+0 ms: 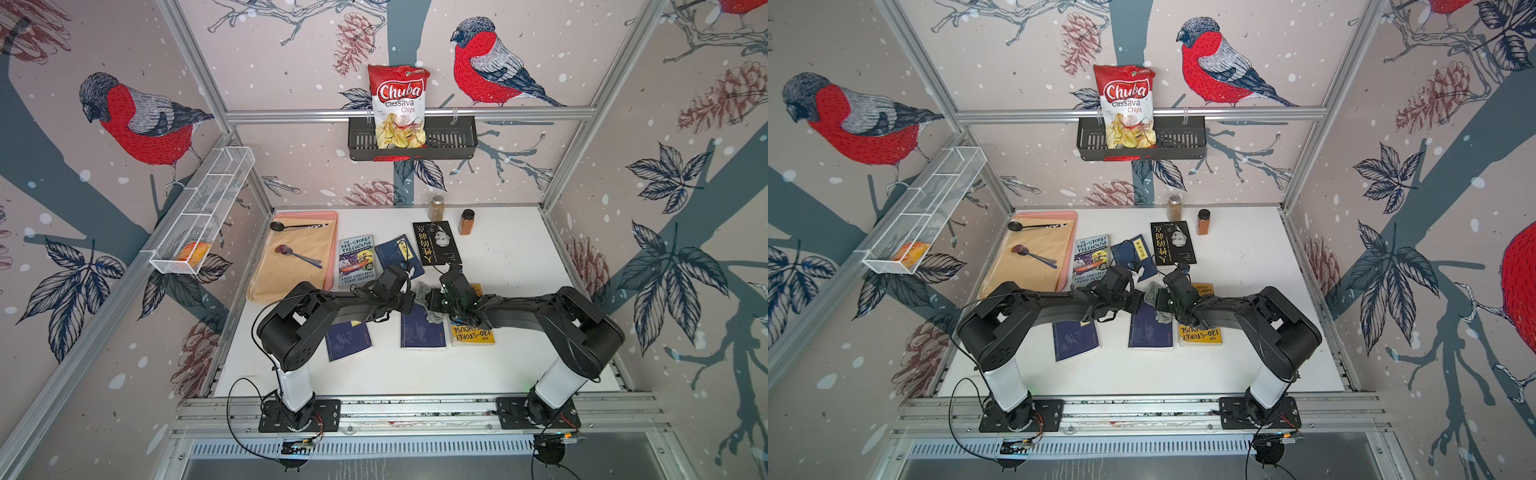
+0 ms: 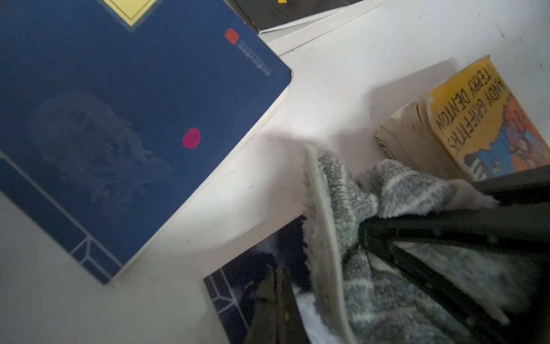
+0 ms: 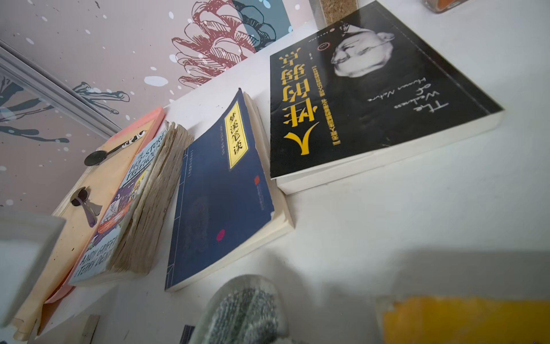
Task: Wipe the cover of the book
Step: Wipe the dirt from the cover of the book.
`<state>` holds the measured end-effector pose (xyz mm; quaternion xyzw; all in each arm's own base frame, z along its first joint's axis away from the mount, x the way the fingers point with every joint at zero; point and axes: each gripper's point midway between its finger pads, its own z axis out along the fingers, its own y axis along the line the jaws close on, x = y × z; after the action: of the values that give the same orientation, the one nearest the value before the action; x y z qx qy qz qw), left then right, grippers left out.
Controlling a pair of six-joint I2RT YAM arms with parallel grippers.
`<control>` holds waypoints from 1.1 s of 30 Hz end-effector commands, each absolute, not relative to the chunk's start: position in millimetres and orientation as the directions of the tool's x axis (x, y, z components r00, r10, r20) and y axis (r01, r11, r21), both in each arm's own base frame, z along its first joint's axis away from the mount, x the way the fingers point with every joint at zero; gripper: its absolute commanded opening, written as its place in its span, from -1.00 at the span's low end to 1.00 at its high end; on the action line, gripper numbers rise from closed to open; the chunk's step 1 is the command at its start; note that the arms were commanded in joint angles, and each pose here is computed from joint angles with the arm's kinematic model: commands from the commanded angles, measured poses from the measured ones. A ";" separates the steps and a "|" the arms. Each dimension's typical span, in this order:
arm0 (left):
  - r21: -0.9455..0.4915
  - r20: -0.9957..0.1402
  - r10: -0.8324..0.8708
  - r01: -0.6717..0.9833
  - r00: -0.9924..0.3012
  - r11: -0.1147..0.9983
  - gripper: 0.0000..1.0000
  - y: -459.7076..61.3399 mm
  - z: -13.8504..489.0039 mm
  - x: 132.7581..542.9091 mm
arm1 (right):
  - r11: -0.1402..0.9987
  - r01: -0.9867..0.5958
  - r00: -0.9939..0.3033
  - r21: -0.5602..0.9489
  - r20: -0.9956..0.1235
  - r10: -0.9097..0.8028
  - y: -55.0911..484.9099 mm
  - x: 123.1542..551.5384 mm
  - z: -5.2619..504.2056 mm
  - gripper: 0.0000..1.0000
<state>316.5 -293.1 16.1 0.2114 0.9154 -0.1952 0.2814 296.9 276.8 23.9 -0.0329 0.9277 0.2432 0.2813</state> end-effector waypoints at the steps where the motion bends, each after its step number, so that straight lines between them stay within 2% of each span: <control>1: -0.133 -0.292 0.374 0.425 -0.880 0.895 -1.00 -236.8 -42.0 259.3 | 0.953 -0.176 -0.898 0.245 -0.438 -0.053 243.5 257.5 -8.5 -0.86; 5: -0.115 -0.277 0.381 0.424 -0.882 0.898 -1.00 -234.4 -47.8 259.7 | 0.950 -0.211 -0.887 0.231 -0.454 -0.087 247.9 229.3 9.5 -0.81; 12: -0.112 -0.275 0.381 0.423 -0.883 0.899 -1.00 -232.3 -48.5 258.1 | 0.934 -0.167 -0.933 0.317 -0.356 -0.046 237.3 174.6 -3.5 -0.79; 17: -0.121 -0.277 0.381 0.426 -0.882 0.897 -0.91 -233.3 -46.4 256.3 | 0.930 -0.160 -0.928 0.330 -0.372 -0.028 241.5 198.8 -12.3 -0.79; 23: -0.125 -0.280 0.373 0.418 -0.885 0.900 -0.68 -231.5 -44.2 252.2 | 0.929 -0.161 -0.917 0.333 -0.398 -0.016 251.4 250.6 -17.9 -0.84; 26: -0.120 -0.276 0.372 0.416 -0.886 0.902 -0.64 -228.9 -45.2 249.5 | 0.933 -0.186 -0.910 0.307 -0.413 -0.045 256.1 259.8 -15.0 -0.85; 28: -0.120 -0.276 0.371 0.415 -0.887 0.902 -0.65 -227.7 -46.2 248.4 | 0.933 -0.202 -0.905 0.297 -0.420 -0.062 256.8 257.4 -10.9 -0.85; 33: -0.114 -0.261 0.376 0.415 -0.889 0.903 -0.90 -227.3 -51.3 248.2 | 0.938 -0.224 -0.896 0.266 -0.434 -0.091 248.2 229.7 5.3 -0.83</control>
<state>314.6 -291.5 12.4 0.2030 0.9137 -0.1940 0.2939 264.6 282.0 28.9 -0.0677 0.9329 0.2317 0.2671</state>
